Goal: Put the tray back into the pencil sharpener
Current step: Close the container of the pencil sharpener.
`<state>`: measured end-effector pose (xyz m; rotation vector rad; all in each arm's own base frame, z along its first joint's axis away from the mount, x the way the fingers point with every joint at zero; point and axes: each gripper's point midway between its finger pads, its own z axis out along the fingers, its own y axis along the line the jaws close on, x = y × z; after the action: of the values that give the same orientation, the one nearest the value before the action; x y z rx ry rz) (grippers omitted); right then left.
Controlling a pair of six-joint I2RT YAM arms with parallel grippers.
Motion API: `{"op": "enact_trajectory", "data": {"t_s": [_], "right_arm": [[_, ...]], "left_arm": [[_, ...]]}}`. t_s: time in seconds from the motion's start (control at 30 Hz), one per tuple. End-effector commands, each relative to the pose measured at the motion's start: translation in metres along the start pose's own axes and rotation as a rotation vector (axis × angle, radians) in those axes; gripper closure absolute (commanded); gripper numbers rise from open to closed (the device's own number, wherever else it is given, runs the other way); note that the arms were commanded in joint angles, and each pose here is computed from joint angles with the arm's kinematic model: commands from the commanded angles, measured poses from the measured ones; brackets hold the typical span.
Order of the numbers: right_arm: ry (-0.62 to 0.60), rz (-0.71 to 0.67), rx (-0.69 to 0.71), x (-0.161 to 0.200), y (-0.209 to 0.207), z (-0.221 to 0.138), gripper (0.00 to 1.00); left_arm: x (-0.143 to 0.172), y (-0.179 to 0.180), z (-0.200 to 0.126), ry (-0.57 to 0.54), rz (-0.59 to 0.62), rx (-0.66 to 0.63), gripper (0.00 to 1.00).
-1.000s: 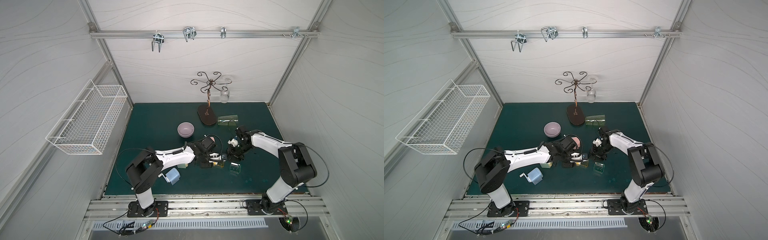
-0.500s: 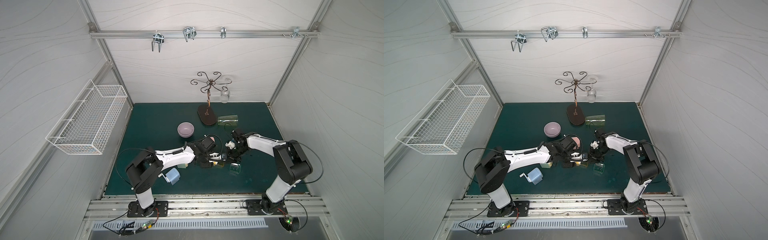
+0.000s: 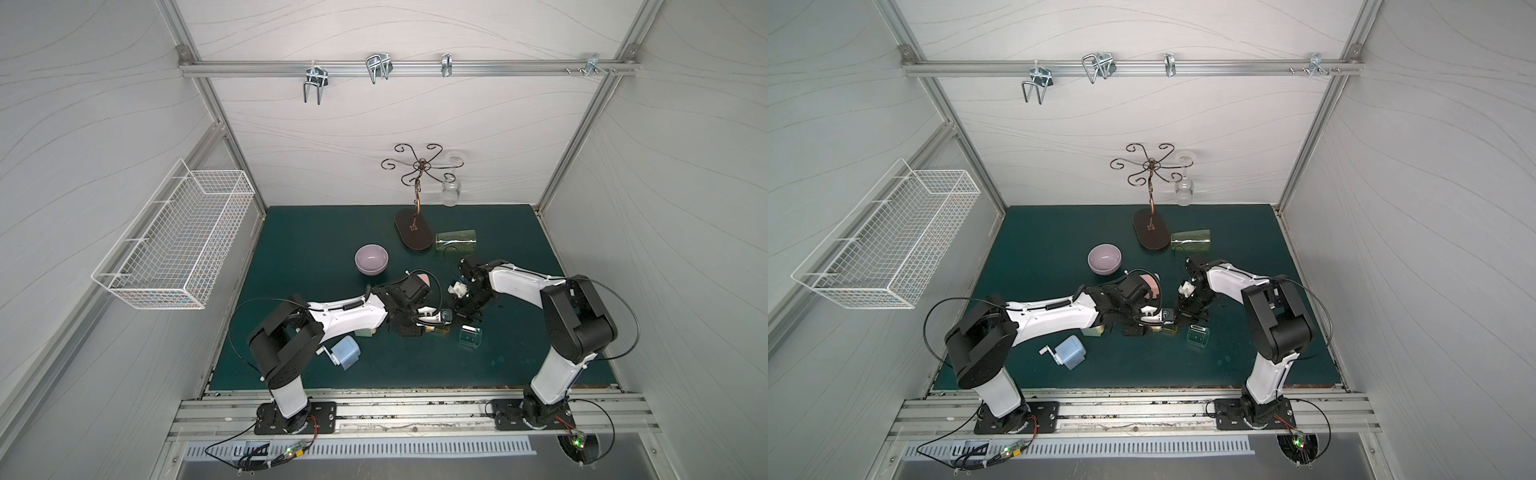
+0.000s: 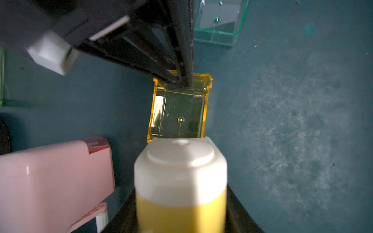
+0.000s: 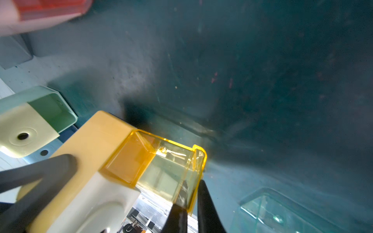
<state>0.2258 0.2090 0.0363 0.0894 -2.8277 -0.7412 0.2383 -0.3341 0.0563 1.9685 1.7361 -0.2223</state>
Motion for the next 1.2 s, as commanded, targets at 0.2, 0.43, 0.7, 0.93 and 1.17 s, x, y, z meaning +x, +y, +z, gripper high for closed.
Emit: {"op": "enact_trajectory", "data": {"t_s": [0.2,0.43,0.7,0.93,1.17], "right_arm": [[0.049,-0.098,0.054,0.0,0.001,0.0,0.91],[0.055,-0.112,0.033,0.003,0.006,0.005,0.92],[0.049,-0.119,-0.018,0.005,0.011,0.007,0.92],[0.029,-0.173,-0.04,0.001,0.019,0.003,0.92],[0.01,-0.278,-0.072,-0.004,0.049,0.003,0.92]], "left_arm": [[0.008,-0.001,0.011,0.005,0.131,-0.002,0.85],[0.01,0.014,0.011,0.023,0.033,-0.062,0.86],[0.013,0.015,0.013,0.045,-0.053,-0.052,0.86],[0.011,0.013,0.012,0.031,-0.048,-0.037,0.86],[0.002,0.012,0.011,-0.012,0.002,-0.016,0.85]]}}
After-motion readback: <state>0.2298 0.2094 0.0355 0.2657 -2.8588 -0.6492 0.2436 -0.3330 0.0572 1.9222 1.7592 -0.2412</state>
